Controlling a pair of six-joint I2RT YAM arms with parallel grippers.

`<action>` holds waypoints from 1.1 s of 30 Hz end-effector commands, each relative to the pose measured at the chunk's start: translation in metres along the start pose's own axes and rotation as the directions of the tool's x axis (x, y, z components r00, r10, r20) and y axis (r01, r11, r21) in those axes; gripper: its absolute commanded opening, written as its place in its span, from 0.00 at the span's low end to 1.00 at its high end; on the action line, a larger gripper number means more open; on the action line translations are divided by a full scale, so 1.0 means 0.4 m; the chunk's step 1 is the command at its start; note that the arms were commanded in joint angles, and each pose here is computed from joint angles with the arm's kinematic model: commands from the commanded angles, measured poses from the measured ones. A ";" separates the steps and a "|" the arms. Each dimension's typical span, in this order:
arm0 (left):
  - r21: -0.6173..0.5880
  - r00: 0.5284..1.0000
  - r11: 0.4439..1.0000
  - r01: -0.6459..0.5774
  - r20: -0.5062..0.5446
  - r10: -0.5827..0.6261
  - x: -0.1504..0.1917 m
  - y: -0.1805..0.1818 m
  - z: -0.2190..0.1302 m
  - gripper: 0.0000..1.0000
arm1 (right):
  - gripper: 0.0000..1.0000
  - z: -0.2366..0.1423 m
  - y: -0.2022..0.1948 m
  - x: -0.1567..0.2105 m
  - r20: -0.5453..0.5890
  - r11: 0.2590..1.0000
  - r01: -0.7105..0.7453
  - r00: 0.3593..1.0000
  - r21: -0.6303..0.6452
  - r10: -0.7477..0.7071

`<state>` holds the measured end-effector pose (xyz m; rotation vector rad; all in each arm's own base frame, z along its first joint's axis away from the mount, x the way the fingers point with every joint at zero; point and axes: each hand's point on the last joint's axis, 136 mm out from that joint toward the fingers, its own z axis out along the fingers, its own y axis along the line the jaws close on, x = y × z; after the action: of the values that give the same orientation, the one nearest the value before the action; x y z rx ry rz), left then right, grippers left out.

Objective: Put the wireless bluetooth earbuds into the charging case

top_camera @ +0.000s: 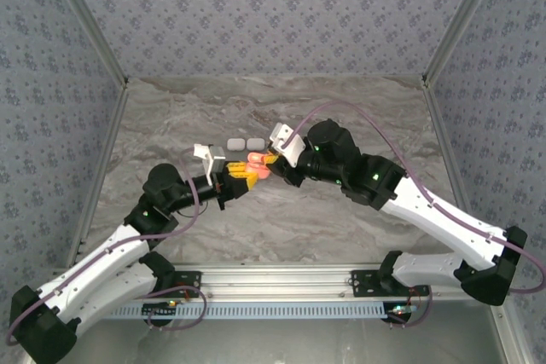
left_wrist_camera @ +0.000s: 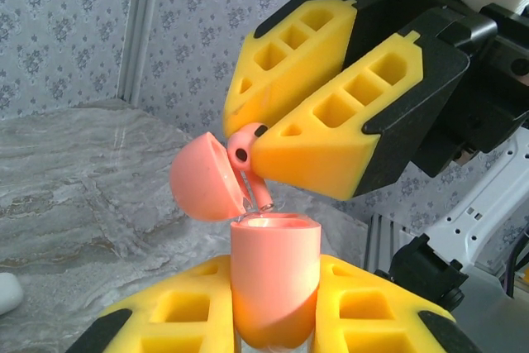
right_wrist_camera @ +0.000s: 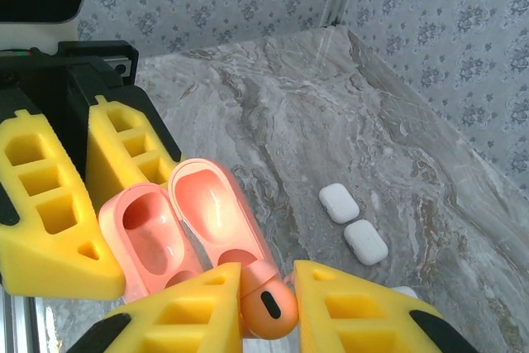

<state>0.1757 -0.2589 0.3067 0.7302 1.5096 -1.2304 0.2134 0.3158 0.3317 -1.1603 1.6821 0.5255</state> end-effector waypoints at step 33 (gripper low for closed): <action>-0.010 0.997 0.999 -0.046 0.063 0.046 -0.045 -0.014 -0.007 0.00 | 0.64 -0.121 -0.039 -0.110 0.175 0.944 -0.281 0.934 -0.172 0.310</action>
<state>0.1749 -0.2595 0.3068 0.7310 1.5096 -1.2308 0.2059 0.3041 0.3587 -1.0433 1.7288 0.8680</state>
